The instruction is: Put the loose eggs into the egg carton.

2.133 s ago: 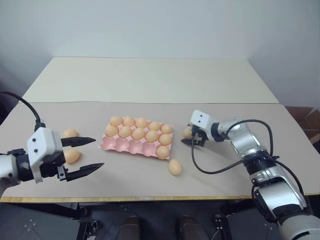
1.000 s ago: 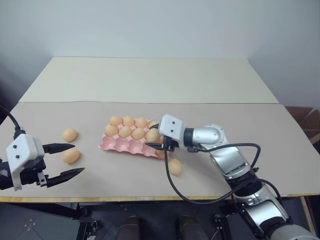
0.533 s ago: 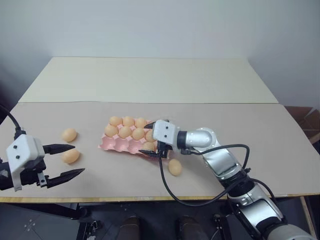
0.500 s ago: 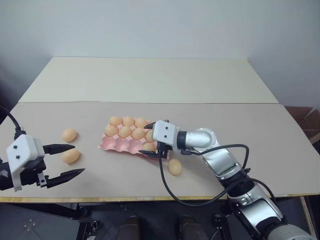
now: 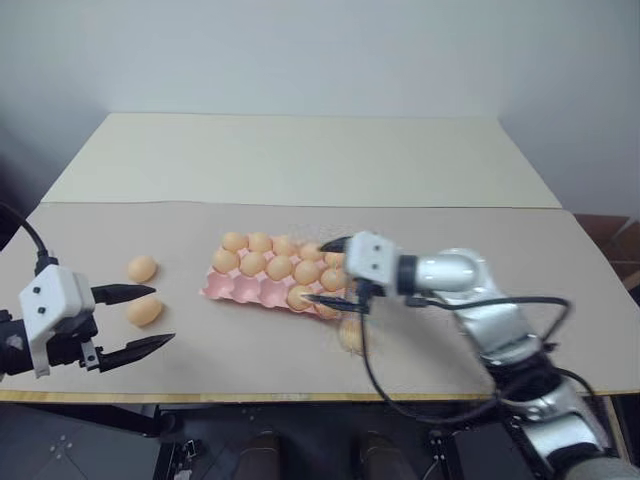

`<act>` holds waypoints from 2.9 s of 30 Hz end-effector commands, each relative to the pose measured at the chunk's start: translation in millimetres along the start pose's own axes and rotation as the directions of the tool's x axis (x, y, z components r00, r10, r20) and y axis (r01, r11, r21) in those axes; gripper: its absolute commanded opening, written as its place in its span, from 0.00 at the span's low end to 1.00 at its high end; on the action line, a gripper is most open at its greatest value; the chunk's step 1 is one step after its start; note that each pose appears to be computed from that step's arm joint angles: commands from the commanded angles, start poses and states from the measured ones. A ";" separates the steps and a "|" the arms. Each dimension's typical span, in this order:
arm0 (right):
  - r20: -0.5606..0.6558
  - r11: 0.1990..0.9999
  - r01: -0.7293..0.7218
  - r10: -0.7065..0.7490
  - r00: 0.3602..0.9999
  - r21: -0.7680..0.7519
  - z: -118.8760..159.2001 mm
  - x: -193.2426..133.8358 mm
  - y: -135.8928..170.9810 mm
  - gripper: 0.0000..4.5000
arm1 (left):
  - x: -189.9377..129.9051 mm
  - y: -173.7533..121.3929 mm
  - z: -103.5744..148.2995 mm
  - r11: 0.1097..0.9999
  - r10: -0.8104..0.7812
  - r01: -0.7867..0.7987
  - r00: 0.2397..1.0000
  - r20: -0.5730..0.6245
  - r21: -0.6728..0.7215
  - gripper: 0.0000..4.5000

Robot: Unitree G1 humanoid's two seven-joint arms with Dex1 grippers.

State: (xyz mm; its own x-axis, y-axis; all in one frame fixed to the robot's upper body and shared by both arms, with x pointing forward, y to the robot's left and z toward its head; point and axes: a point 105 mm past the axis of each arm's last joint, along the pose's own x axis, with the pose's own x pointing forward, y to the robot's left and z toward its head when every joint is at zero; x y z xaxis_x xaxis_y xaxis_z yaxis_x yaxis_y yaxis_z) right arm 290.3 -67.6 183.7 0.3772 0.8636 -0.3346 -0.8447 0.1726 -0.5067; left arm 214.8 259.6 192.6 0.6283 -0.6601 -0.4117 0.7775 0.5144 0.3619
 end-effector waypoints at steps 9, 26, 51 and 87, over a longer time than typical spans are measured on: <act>-0.207 0.998 -0.012 0.024 0.978 0.058 -20.0 -90.7 19.0 1.00 | 6.7 0.3 9.8 0.999 -0.035 0.034 0.999 0.041 0.036 0.88; -0.183 0.994 -0.002 0.022 0.983 0.105 -18.5 -72.8 29.9 1.00 | 8.0 0.7 11.0 0.998 -0.041 0.039 0.998 0.043 0.045 0.88; -0.240 0.965 0.088 -0.027 0.971 0.247 -56.9 16.3 51.3 1.00 | 6.8 -1.5 5.6 0.999 -0.027 0.025 0.999 0.032 0.048 0.88; 0.106 0.995 0.089 -0.093 0.990 0.036 56.9 91.8 5.5 0.53 | -18.2 -4.2 -23.0 0.998 0.060 -0.062 0.996 -0.069 -0.019 0.88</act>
State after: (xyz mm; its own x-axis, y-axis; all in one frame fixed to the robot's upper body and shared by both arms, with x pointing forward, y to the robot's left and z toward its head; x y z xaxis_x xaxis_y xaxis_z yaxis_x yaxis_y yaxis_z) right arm 295.6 34.8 187.2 0.3986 0.8852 -0.2397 -0.8493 0.2577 -0.4607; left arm 202.3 280.9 169.5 0.6484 -0.6029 -0.4649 0.7580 0.5680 0.3206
